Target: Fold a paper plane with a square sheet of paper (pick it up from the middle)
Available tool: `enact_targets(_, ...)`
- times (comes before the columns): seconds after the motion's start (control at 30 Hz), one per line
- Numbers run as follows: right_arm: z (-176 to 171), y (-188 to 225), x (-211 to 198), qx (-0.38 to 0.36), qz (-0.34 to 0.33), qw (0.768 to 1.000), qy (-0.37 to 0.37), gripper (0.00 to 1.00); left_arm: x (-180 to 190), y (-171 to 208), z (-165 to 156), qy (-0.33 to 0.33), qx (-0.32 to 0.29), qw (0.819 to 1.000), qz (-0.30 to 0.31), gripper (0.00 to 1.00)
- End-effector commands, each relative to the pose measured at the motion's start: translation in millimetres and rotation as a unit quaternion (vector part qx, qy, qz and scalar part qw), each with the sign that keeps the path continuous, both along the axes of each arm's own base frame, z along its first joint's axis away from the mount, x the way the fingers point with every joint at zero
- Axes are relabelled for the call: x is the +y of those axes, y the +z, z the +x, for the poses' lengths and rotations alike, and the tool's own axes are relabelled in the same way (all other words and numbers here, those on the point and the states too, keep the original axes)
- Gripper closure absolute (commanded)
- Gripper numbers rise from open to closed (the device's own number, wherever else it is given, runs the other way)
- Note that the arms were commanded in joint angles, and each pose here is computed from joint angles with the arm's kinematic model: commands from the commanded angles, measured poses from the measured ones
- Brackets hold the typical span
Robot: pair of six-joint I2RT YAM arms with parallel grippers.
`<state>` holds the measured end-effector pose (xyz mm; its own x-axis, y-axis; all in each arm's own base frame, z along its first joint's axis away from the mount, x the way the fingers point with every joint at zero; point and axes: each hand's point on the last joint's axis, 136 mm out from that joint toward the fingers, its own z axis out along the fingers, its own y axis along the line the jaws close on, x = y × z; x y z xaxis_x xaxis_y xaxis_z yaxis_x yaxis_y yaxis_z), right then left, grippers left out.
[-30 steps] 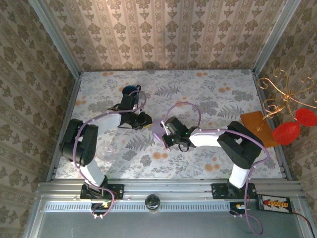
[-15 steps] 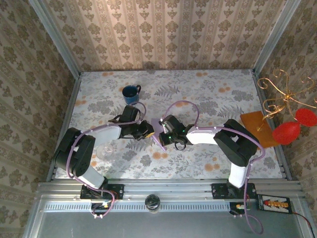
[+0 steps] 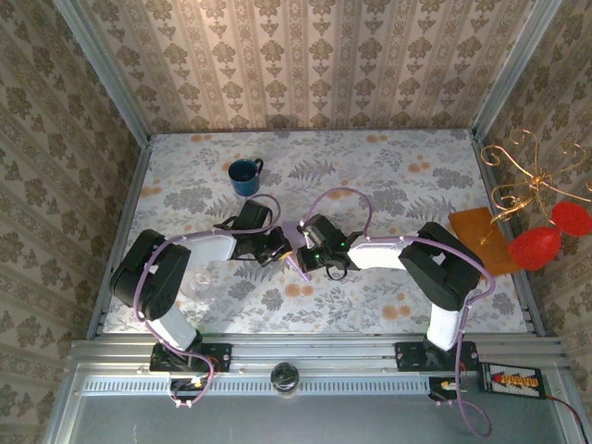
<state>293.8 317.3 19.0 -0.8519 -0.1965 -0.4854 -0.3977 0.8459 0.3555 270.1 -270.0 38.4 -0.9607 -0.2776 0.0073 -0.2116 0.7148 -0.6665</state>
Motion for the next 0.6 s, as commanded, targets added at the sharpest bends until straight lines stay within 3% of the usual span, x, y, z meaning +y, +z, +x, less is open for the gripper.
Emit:
enact_targets(0.0,-9.8,-16.9,-6.7,0.034,-0.026,0.999,-0.005,0.93,-4.8,1.7,4.8,0.004,-0.001,1.0,0.005,0.97)
enact_targets(0.57,-9.4,-21.6,-12.8,0.035,-0.042,0.998,-0.013,0.9,7.2,-18.7,-5.1,0.009,0.02,0.999,0.033,0.97)
